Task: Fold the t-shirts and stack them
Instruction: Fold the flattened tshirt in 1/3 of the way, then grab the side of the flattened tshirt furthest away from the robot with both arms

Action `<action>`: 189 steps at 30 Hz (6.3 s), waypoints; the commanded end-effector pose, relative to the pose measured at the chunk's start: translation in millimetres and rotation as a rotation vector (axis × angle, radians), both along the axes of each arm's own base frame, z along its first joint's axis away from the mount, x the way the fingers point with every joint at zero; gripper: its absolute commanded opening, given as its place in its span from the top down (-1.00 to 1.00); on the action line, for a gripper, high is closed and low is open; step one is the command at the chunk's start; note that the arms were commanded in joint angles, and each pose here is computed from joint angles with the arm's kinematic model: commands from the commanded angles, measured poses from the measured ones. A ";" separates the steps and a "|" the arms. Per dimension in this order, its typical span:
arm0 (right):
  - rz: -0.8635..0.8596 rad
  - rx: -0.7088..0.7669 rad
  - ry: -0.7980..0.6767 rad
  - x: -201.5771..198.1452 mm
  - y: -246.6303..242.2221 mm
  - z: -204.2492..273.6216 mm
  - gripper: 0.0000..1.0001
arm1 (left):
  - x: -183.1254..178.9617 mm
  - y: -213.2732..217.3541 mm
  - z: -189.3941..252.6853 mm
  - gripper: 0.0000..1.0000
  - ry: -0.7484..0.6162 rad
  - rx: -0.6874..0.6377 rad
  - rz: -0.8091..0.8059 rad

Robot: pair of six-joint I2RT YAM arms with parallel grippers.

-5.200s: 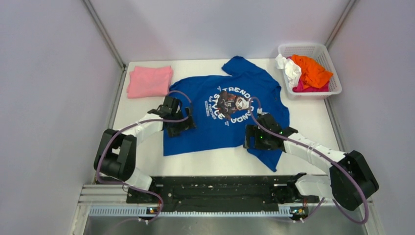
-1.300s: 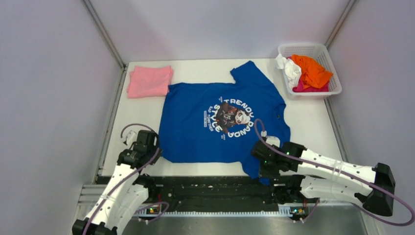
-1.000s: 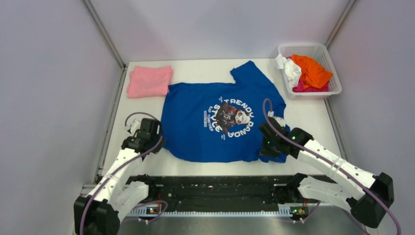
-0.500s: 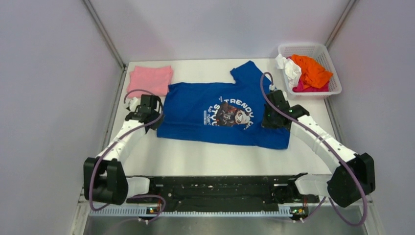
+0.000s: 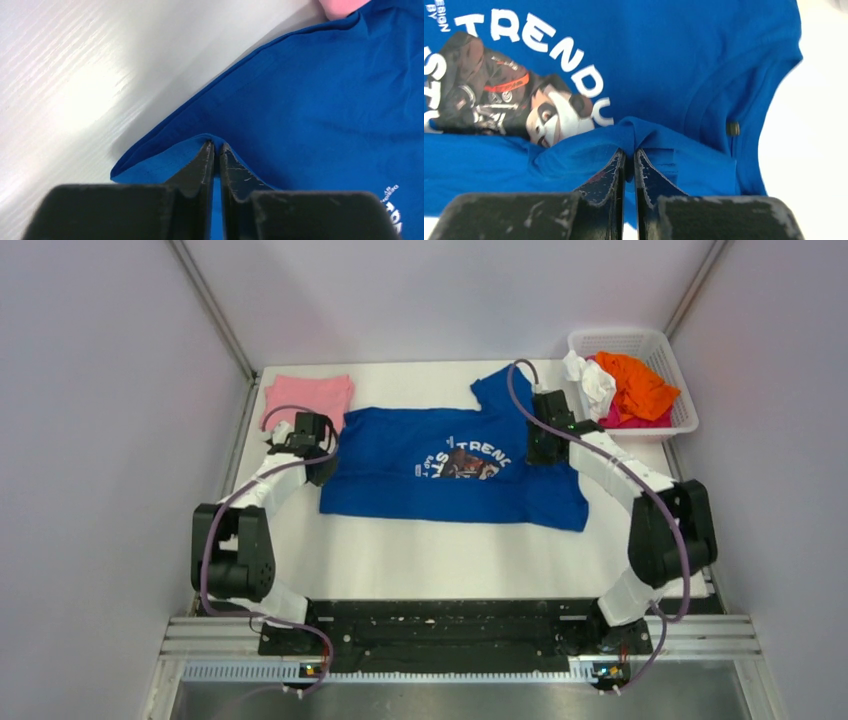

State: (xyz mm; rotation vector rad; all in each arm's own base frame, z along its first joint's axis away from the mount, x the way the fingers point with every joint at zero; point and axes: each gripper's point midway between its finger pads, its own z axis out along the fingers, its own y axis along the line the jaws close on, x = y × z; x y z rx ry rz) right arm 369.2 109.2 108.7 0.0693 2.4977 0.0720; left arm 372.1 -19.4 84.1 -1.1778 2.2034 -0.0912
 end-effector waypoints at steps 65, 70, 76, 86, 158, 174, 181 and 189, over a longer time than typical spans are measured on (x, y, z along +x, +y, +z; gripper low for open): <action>-0.221 0.234 0.167 -149.6 -6.1 -99.8 -0.97 | -159.5 -51.2 -85.7 -0.98 0.250 -0.111 -0.275; -0.219 0.259 0.162 -172.0 -6.5 -92.8 -0.97 | -176.5 -46.5 -81.1 -0.98 0.193 -0.118 -0.240; -0.194 0.248 0.027 -151.8 -10.3 -64.6 -0.97 | -178.3 -46.2 -71.9 -0.98 0.163 -0.125 -0.236; -0.111 0.283 -0.271 -77.3 8.0 31.9 -0.97 | -100.6 -25.3 29.4 -0.98 -0.028 0.080 -0.225; 0.028 -0.102 -0.196 232.1 78.4 -71.9 -0.52 | 69.6 -0.7 -19.7 1.00 0.328 0.167 -0.263; -0.049 -0.096 -0.286 219.0 69.0 -38.8 0.86 | 64.0 -7.2 -14.0 1.00 0.304 0.150 -0.273; -0.039 -0.029 -0.405 186.1 62.9 22.4 1.00 | 55.1 -14.0 -0.2 1.00 0.259 0.157 -0.289; -0.027 0.009 -0.419 100.9 48.4 51.1 1.00 | 28.2 -27.8 9.5 1.00 0.217 0.160 -0.322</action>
